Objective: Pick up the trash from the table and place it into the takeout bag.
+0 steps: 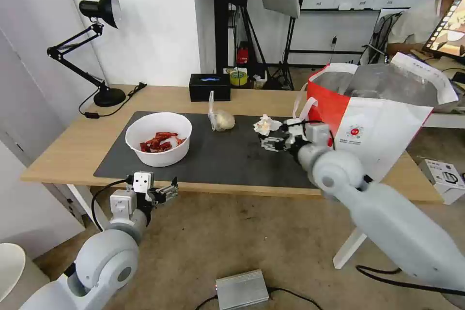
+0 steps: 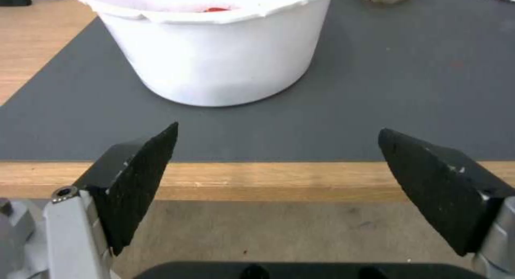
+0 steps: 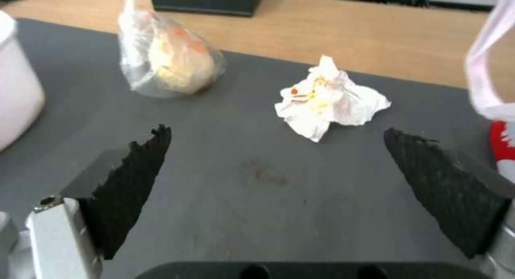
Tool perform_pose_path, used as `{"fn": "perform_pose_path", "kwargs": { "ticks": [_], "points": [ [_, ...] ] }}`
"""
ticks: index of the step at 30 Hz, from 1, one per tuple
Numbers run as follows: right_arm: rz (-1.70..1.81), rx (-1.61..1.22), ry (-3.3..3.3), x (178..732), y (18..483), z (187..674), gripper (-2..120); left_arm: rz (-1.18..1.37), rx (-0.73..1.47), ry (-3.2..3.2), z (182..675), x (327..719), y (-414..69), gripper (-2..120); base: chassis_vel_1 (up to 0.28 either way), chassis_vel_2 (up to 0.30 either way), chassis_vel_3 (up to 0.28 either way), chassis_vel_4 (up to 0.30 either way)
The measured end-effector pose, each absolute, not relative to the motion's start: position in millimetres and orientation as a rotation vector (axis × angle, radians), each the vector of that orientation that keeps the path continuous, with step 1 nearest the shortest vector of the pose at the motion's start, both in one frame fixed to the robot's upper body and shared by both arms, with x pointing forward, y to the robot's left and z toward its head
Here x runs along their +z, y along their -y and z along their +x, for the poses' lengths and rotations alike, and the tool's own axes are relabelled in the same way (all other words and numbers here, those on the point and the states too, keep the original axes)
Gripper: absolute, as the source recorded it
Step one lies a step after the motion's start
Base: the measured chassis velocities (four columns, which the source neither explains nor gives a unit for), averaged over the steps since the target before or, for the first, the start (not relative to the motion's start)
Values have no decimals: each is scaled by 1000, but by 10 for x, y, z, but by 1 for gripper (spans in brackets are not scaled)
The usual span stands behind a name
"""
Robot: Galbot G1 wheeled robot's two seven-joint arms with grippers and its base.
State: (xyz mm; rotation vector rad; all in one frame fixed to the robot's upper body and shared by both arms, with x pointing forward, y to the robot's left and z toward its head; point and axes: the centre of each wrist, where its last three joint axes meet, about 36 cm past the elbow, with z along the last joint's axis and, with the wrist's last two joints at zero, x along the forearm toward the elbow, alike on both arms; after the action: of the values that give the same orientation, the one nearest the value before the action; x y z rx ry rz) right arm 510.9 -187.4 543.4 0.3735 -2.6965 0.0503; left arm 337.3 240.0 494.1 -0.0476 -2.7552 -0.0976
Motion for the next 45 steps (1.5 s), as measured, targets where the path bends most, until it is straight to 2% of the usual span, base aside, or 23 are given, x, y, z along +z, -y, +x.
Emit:
{"fn": "perform_pose_path", "kwargs": {
  "ticks": [24, 45],
  "points": [
    [45, 151, 2601, 5458, 1131, 6063, 100, -47, -90, 2746, 3375, 4865, -2347, 100, 0, 0, 0, 0],
    [-143, 166, 2516, 5503, 1052, 6667, 100, -49, -77, 2751, 3321, 4863, -2300, 100, 0, 0, 0, 0]
  ]
}}
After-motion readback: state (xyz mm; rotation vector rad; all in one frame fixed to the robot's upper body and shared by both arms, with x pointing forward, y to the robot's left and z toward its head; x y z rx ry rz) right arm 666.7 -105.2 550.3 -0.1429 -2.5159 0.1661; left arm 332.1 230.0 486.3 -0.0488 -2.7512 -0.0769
